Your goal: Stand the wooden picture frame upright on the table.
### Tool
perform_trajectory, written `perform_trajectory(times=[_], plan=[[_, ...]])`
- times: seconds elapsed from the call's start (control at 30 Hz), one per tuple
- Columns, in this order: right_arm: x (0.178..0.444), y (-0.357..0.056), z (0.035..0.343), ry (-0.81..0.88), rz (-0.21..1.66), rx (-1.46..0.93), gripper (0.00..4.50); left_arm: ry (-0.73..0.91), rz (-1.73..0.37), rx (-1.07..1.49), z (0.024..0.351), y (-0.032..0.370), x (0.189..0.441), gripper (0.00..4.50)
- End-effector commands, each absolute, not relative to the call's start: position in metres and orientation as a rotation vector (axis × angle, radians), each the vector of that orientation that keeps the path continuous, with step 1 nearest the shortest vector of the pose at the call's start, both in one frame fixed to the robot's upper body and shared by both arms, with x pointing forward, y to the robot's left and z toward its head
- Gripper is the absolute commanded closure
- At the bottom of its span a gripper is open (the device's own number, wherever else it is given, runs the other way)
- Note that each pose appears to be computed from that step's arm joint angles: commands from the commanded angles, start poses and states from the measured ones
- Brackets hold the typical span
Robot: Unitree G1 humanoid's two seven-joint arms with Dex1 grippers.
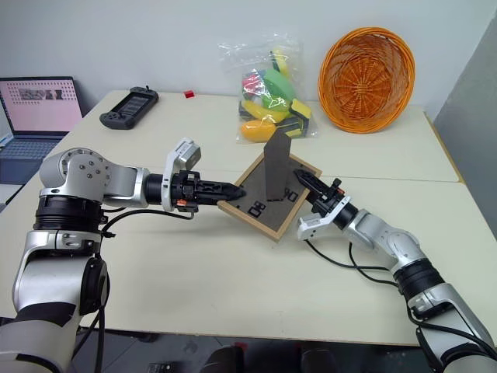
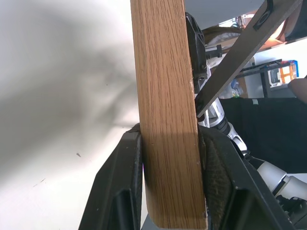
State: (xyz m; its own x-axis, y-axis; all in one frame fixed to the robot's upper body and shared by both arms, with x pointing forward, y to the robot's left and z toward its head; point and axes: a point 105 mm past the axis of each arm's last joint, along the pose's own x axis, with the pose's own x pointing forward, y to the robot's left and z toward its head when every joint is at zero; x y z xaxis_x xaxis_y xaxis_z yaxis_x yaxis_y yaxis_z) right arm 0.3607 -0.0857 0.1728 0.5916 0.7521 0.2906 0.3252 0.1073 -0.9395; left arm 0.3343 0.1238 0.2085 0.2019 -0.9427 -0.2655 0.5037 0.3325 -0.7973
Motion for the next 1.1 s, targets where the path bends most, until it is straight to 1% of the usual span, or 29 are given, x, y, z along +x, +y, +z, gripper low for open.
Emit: perform_trajectory(times=[0.03, 0.5, 0.67, 0.73, 0.77, 0.9, 1.0, 1.1], plan=[[0.356, -0.078, 0.187, -1.022, 0.384, -1.471, 3.20, 0.816, -1.139, -0.585, 0.221, 0.120, 0.333, 3.21], [0.356, -0.075, 0.188, -1.029, 0.383, -1.469, 3.20, 0.808, -1.122, -0.543, 0.220, 0.121, 0.333, 3.21], [0.355, -0.074, 0.186, -1.028, 0.389, -1.471, 3.20, 0.792, -1.153, -0.499, 0.219, 0.118, 0.327, 3.21], [0.355, -0.075, 0.186, -1.028, 0.392, -1.471, 3.20, 0.795, -1.162, -0.499, 0.219, 0.117, 0.325, 2.50], [0.355, -0.074, 0.185, -1.028, 0.393, -1.472, 3.20, 0.794, -1.173, -0.506, 0.220, 0.117, 0.324, 2.42], [0.355, -0.074, 0.184, -1.025, 0.397, -1.474, 3.20, 0.783, -1.177, -0.514, 0.224, 0.118, 0.325, 1.48], [0.355, -0.074, 0.184, -1.023, 0.398, -1.476, 3.20, 0.788, -1.170, -0.522, 0.224, 0.119, 0.326, 0.86], [0.356, -0.074, 0.183, -1.018, 0.398, -1.479, 3.20, 0.786, -1.180, -0.525, 0.225, 0.119, 0.325, 0.37]])
